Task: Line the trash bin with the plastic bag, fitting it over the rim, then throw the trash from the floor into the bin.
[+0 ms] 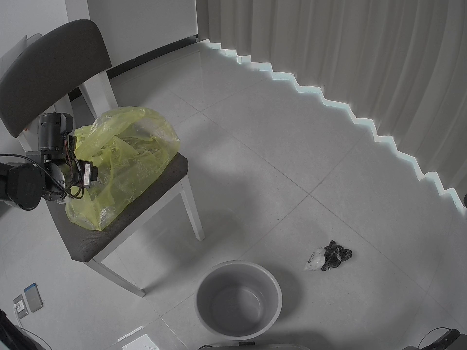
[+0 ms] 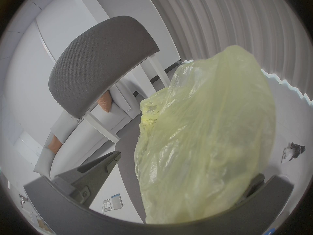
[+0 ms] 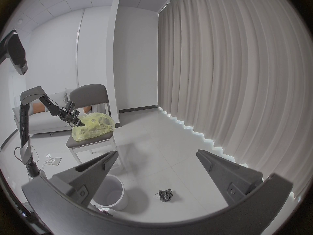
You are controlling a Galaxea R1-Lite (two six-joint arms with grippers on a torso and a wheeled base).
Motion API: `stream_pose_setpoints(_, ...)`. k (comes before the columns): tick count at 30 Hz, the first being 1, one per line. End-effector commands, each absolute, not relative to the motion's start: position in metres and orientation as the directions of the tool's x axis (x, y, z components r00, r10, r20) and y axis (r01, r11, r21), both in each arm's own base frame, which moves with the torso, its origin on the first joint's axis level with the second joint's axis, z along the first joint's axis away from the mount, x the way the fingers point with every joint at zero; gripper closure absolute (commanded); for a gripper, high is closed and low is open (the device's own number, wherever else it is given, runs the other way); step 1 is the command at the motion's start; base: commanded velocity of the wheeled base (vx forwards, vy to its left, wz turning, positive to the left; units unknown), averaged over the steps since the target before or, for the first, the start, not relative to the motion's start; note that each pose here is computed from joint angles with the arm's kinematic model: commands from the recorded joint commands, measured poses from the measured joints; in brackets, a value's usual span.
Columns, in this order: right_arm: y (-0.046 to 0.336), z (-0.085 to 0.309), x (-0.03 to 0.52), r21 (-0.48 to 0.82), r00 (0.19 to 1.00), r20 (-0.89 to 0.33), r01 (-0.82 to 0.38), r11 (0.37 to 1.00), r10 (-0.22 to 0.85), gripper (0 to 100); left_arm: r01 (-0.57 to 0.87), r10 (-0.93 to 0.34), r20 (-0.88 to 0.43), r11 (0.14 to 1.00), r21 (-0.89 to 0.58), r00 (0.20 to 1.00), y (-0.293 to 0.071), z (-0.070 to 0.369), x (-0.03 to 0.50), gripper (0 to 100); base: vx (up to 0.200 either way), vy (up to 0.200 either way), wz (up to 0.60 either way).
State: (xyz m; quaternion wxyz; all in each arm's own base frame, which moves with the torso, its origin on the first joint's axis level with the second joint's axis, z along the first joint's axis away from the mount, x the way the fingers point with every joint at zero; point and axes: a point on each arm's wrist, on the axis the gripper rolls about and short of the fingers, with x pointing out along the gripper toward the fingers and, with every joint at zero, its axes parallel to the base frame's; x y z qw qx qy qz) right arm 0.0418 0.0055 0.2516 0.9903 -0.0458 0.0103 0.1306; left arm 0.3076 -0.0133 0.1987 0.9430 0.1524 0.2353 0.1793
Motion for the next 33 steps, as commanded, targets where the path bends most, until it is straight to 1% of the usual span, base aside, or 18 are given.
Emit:
stream_pose_setpoints(1,0.005,0.251,0.043,-0.088,0.965,-0.037,-0.26,0.962,0.258,0,-0.268,0.412,-0.391,0.889,0.372,0.823,-0.013,0.198,0.308,100,0.0,0.0,0.0)
stream_pose_setpoints(12,0.005,0.25,0.042,-0.088,0.965,-0.037,-0.26,0.962,0.258,0,-0.269,0.4,-0.377,0.896,0.354,0.836,-0.014,0.205,0.294,100,0.0,0.0,0.0)
stream_pose_setpoints(17,0.006,0.247,0.043,-0.083,0.964,-0.047,-0.264,0.961,0.261,0,-0.262,0.351,-0.288,0.915,0.306,0.891,-0.02,0.238,0.267,100,0.0,0.0,0.0)
stream_pose_setpoints(20,0.007,0.251,0.042,-0.045,0.955,-0.029,-0.296,0.954,0.295,0,-0.215,0.28,-0.232,0.939,0.269,0.932,-0.025,0.259,0.248,100,0.0,0.0,0.0)
stream_pose_setpoints(24,0.01,0.27,0.042,0.008,0.927,0.047,-0.372,0.928,0.371,0,-0.126,0.163,-0.15,0.965,0.231,0.975,-0.041,0.289,0.224,100,0.0,0.0,0.0)
stream_pose_setpoints(25,0.012,0.279,0.042,0.012,0.914,0.074,-0.401,0.916,0.399,0,-0.087,0.117,-0.125,0.972,0.219,0.985,-0.048,0.302,0.214,100,0.0,0.0,0.0)
stream_pose_setpoints(29,0.015,0.295,0.052,0.014,0.899,0.081,-0.434,0.901,0.431,0,0.024,-0.003,-0.097,0.975,0.22,0.995,-0.064,0.334,0.189,100,0.0,0.0,0.0)
stream_pose_setpoints(30,0.015,0.295,0.052,0.014,0.899,0.081,-0.434,0.901,0.431,0,0.024,-0.003,-0.097,0.975,0.22,0.995,-0.064,0.334,0.189,100,0.0,0.0,0.0)
stream_pose_setpoints(31,0.017,0.301,0.06,0.015,0.898,0.075,-0.435,0.9,0.433,0,0.073,-0.055,-0.089,0.974,0.216,0.995,-0.07,0.352,0.179,100,0.0,0.0,0.0)
stream_pose_setpoints(33,0.019,0.307,0.07,0.02,0.898,0.065,-0.437,0.899,0.435,0,0.126,-0.114,-0.069,0.97,0.209,0.991,-0.078,0.37,0.17,100,0.0,0.0,0.0)
